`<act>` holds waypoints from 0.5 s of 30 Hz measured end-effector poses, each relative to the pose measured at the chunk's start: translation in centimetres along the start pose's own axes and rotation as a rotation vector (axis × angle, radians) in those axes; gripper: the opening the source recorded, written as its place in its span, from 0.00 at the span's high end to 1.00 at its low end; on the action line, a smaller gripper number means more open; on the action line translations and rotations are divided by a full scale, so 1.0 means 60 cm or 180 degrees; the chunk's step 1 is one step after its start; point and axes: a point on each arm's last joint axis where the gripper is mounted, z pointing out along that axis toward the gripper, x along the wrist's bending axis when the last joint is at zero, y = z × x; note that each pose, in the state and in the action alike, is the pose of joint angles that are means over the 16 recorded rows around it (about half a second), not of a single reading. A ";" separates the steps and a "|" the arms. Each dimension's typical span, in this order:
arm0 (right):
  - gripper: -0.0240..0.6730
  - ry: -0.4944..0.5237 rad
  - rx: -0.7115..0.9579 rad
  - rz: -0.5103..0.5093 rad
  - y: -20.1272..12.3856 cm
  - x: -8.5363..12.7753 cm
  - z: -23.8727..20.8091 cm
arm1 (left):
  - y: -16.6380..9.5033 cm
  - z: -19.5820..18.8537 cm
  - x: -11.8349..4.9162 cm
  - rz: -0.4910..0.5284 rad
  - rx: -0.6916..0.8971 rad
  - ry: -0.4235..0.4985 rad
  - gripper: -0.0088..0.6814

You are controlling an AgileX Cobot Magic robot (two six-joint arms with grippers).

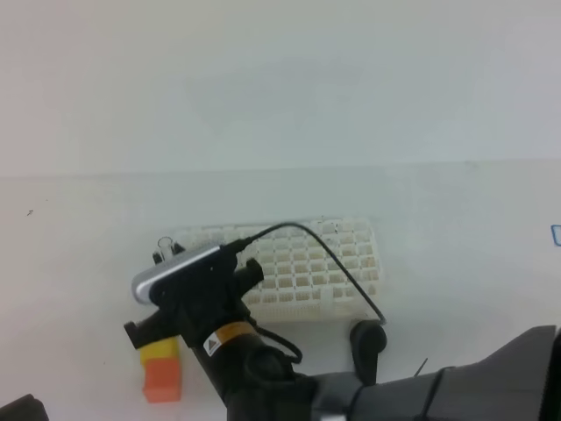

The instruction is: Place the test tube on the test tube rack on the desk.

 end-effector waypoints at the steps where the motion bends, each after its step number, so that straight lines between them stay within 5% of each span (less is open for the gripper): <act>1: 0.65 0.0007 0.0033 0.0002 -0.002 0.000 0.000 | 0.000 0.000 0.000 0.0000 0.0000 0.0000 0.99; 8: 0.51 0.0043 0.0153 0.0042 0.010 0.000 -0.003 | 0.000 0.000 0.000 0.0000 0.0000 0.0000 0.99; 15: 0.45 0.0074 -0.0090 0.0072 0.099 -0.006 -0.014 | 0.000 0.000 0.000 0.0000 0.0002 0.0001 0.99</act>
